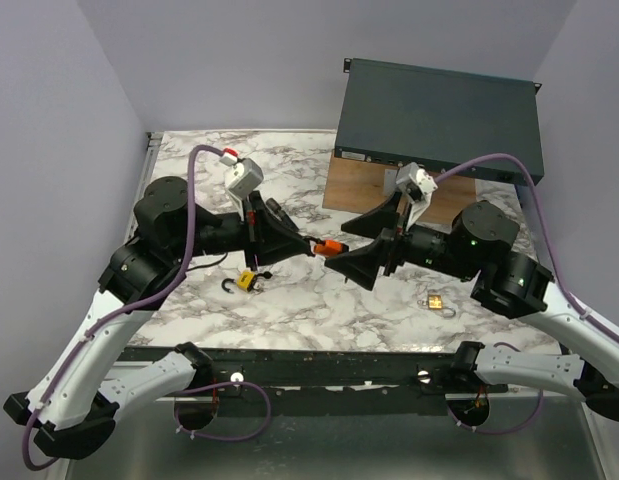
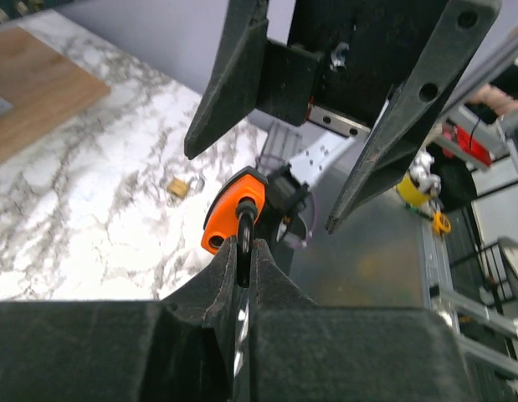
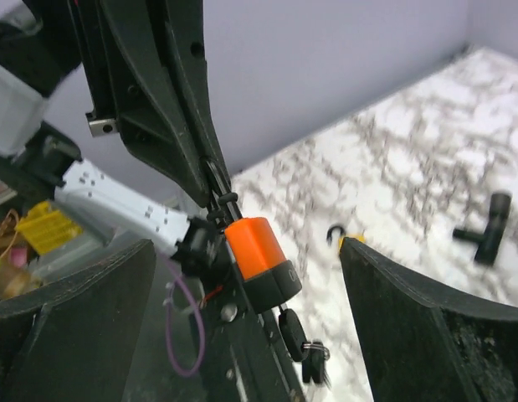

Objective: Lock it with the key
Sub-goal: Pick up the lock from the center of the board.

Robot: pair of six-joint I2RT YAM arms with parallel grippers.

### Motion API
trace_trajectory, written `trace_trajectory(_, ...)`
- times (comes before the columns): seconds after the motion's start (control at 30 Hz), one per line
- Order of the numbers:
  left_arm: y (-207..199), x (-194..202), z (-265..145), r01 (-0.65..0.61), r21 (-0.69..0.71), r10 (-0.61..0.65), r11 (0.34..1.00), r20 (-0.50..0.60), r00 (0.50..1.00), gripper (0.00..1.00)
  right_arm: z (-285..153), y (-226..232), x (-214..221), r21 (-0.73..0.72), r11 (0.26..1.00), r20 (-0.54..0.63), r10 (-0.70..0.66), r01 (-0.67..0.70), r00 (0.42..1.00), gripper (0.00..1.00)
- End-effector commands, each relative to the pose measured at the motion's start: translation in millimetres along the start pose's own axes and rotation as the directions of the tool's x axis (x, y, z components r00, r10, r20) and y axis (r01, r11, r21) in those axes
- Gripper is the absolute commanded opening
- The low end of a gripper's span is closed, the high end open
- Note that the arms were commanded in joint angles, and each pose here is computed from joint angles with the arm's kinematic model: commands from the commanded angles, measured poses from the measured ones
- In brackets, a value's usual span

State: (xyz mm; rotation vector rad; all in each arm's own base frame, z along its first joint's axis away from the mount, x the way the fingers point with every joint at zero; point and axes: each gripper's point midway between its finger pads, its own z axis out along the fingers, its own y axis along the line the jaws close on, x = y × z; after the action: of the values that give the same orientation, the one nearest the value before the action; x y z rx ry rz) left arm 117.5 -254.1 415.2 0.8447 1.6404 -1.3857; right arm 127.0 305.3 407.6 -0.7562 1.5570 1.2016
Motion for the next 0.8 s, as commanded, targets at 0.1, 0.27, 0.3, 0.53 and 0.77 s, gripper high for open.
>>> trace_trajectory(0.1, -42, -87, -28, -0.071, -0.03, 0.077, 0.997, 0.296, 0.952, 0.0, 10, 20, -66, -0.066, 0.985, 0.249, -0.137, 0.158, 0.959, 0.88)
trace_trajectory(0.27, -61, -104, -39, -0.097, -0.015, 0.096, 0.995, 0.345, 0.934, 0.0, 12, 45, -92, -0.166, 0.968, 0.324, -0.126, 0.188, 0.938, 0.75)
trace_trajectory(0.3, -62, -105, -40, -0.095, -0.011, 0.093, 0.995, 0.349, 0.932, 0.0, 10, 49, -95, -0.184, 0.964, 0.337, -0.123, 0.194, 0.933, 0.73)
trace_trajectory(0.53, -73, -111, -48, -0.096, 0.005, 0.087, 0.995, 0.383, 0.92, 0.0, 4, 73, -107, -0.296, 0.934, 0.367, -0.082, 0.199, 0.927, 0.6)
trace_trajectory(0.77, -75, -114, -50, -0.085, 0.009, 0.075, 0.996, 0.402, 0.913, 0.0, 1, 87, -104, -0.384, 0.907, 0.354, -0.028, 0.173, 0.935, 0.52)
